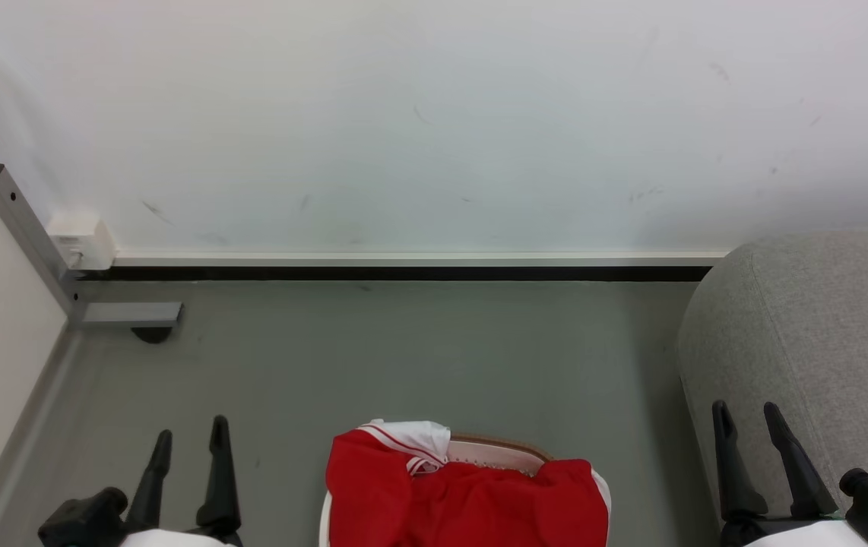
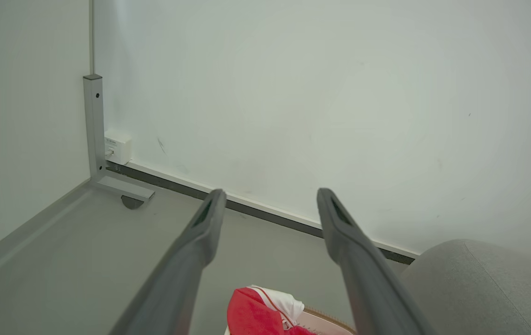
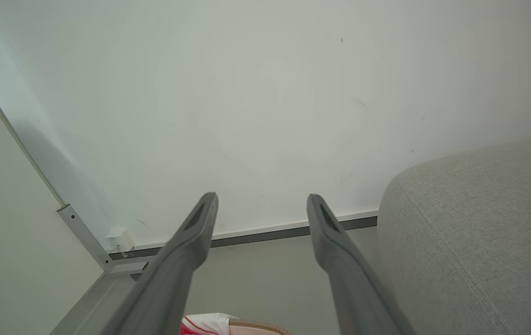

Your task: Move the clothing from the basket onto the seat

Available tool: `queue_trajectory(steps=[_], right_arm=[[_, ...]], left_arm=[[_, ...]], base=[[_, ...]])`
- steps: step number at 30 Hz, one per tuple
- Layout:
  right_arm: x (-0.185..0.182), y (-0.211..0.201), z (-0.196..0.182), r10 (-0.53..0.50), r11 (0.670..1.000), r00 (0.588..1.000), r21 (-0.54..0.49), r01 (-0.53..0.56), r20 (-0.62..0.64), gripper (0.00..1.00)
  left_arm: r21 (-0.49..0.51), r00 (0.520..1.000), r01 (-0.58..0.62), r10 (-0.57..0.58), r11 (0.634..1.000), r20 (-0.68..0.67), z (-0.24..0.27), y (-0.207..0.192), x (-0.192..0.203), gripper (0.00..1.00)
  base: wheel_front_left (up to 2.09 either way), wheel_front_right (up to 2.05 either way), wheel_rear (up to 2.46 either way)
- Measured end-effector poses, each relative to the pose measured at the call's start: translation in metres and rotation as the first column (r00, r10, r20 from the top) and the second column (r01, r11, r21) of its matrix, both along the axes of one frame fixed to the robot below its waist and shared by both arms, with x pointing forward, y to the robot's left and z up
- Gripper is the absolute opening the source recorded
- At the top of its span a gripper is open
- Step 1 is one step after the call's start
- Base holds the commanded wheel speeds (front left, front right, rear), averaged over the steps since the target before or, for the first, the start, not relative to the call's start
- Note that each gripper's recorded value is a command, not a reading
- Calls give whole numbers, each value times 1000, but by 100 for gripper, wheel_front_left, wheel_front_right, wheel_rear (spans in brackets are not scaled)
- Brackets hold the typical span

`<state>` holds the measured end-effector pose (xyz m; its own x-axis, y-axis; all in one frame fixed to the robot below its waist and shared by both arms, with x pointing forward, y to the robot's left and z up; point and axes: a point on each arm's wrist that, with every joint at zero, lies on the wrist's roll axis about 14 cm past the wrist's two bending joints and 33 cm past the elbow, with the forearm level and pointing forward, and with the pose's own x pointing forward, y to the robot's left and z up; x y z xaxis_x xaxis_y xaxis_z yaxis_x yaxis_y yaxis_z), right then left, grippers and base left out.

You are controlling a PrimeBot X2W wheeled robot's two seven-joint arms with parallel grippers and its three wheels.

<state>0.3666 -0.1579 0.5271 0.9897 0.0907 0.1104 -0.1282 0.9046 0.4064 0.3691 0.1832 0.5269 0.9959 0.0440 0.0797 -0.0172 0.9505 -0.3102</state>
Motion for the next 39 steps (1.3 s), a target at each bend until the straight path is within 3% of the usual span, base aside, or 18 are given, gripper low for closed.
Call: queue_trajectory(steps=[39], right_arm=[[-9, 16, 19, 42, 966, 992, -257, -9, 120, 100]], left_arm=[[315, 994, -9, -26, 949, 107, 19, -12, -8, 100]], base=[[0, 0, 0]])
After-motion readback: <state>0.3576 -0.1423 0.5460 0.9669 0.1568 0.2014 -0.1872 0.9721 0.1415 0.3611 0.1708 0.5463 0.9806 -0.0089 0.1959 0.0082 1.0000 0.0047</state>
